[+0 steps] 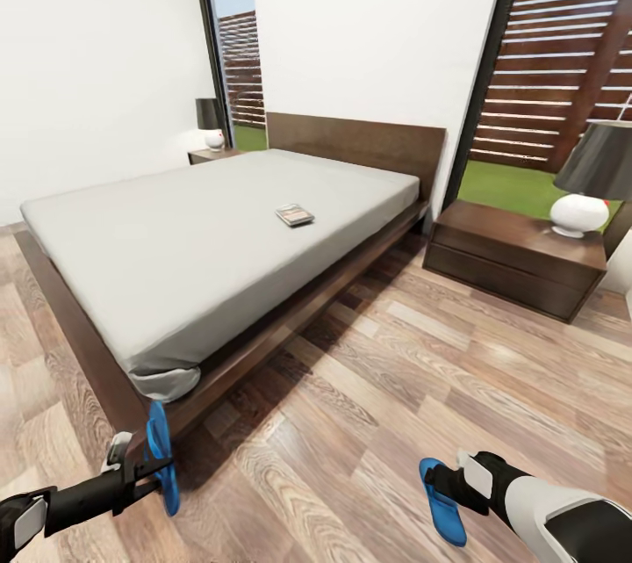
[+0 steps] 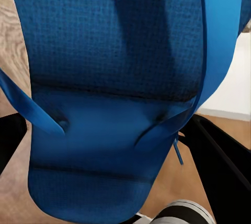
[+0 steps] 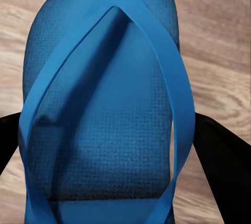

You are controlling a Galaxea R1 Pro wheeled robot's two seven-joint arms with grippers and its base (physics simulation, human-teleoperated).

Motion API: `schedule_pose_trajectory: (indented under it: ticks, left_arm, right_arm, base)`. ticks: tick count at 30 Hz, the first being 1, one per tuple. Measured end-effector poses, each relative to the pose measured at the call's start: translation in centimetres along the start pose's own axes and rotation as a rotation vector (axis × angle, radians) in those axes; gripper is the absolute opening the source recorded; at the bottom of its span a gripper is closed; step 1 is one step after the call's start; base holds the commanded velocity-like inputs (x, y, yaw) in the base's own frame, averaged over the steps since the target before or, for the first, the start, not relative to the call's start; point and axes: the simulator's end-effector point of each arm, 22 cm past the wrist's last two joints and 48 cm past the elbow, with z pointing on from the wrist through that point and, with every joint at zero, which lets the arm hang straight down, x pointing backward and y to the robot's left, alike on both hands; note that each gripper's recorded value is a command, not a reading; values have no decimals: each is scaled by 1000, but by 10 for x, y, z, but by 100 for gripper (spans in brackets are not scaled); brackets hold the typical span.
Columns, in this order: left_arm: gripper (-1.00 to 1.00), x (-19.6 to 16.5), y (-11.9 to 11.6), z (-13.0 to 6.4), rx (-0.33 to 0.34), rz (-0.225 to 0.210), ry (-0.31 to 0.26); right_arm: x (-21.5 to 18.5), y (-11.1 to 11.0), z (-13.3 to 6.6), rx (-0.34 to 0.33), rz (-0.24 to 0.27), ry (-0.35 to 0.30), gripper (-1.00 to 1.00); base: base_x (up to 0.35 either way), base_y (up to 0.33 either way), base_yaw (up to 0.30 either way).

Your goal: In the bedroom, move the book from the bed onto either nightstand, and place the two sandals side by side next to the bed.

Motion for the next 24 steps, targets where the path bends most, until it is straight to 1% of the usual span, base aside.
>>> schedule_pose_trajectory:
  ticks: [18,24]
  left_arm:
    - [-100,1,1,0,-2,-1,1]
    - [-100,1,1,0,-3,-1,1]
  right_arm:
    - [0,0,0,1,-1,0,-100]
    - [0,0,0,1,-1,0,-100]
  base:
    - [0,0,162]
    - [0,0,195]
